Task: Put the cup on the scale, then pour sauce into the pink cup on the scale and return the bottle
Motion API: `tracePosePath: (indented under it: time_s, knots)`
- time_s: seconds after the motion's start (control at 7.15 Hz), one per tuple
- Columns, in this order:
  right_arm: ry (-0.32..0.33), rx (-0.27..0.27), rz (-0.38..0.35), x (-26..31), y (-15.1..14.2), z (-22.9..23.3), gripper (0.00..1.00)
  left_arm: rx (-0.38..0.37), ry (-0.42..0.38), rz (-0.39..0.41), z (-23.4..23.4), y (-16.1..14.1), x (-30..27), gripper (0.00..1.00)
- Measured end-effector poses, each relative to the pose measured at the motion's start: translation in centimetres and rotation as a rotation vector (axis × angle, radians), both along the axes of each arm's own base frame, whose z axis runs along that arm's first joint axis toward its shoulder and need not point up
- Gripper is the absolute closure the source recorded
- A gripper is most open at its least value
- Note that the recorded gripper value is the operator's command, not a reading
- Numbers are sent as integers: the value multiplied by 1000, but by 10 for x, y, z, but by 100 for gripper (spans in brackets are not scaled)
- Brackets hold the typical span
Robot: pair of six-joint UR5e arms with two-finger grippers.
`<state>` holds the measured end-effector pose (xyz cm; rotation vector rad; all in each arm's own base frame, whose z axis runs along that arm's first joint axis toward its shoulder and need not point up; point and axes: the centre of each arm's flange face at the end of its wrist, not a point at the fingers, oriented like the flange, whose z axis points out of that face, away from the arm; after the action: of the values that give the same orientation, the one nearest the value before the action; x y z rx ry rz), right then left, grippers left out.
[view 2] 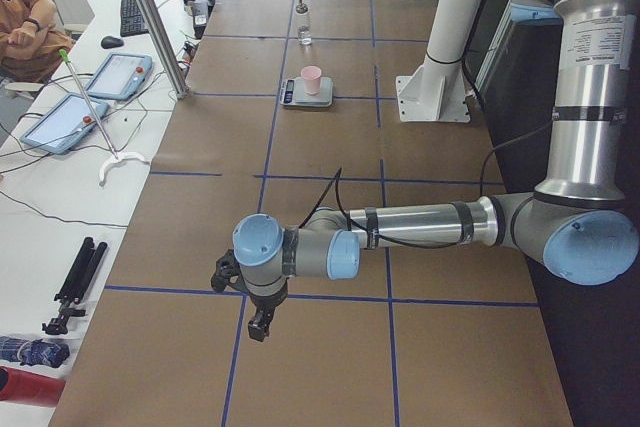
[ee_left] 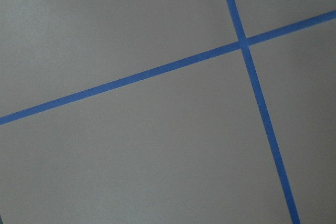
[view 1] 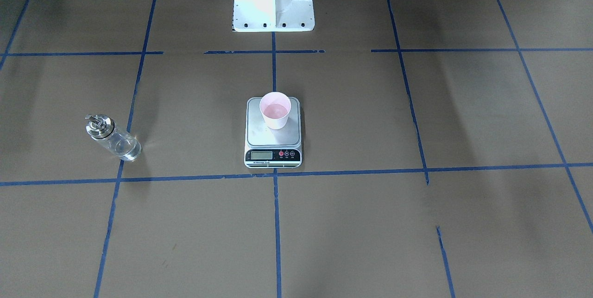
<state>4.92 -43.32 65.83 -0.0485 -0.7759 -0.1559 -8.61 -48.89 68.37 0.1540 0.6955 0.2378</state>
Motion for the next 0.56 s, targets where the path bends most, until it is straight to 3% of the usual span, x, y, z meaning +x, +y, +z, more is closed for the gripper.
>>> tracePosePath:
  time_s: [0.56]
  knots:
    - [-2,-27,39,-1,-7,-5,0,-2,1,-52,-25,3,1,0]
